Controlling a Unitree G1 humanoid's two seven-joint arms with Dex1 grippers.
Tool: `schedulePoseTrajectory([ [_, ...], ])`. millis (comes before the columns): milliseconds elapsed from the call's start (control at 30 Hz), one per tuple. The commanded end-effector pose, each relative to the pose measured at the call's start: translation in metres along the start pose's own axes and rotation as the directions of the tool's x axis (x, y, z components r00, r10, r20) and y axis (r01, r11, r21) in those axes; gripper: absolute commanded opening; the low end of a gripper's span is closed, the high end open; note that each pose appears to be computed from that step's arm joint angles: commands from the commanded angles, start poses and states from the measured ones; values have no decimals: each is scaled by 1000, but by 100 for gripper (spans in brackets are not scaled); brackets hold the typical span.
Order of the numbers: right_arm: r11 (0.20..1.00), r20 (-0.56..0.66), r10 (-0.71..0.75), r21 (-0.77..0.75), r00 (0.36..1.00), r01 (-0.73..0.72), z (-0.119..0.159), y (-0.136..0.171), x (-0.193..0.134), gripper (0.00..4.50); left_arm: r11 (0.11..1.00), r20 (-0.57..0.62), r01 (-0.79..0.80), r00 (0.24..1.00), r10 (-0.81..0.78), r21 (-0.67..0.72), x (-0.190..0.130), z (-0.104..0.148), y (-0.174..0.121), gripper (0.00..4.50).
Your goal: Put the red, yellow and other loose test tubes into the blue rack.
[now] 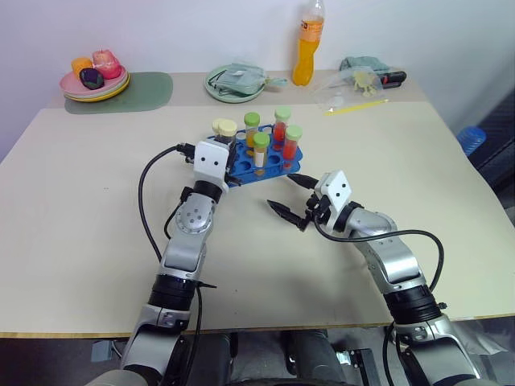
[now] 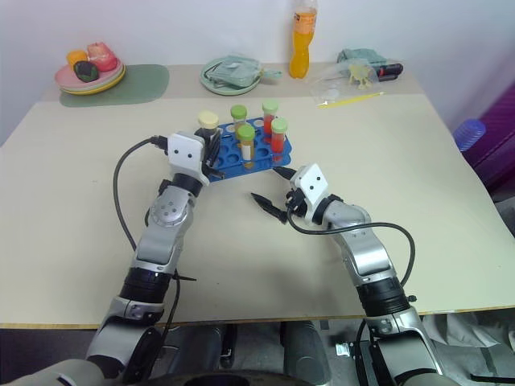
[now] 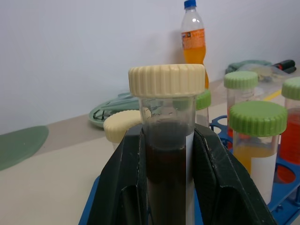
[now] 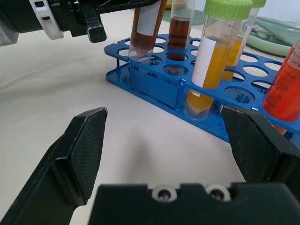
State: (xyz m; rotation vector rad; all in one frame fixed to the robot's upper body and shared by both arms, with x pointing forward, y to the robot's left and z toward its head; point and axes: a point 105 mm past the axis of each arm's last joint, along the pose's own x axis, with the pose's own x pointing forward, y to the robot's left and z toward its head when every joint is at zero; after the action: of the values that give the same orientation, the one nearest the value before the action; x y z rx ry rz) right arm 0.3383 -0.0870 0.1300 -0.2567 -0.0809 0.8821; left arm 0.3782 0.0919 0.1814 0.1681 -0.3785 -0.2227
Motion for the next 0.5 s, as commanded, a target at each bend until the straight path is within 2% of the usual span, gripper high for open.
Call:
schedulePoseTrajectory([
  [33,999,47,-12,-34,999,14,15,-6,-2,432,999,68,28,997,-26,-31,2,12,-6,75],
  [500,999,45,7,-32,999,-6,13,0,-3,432,1000,60,16,998,-15,-17,4,1,-5,75],
])
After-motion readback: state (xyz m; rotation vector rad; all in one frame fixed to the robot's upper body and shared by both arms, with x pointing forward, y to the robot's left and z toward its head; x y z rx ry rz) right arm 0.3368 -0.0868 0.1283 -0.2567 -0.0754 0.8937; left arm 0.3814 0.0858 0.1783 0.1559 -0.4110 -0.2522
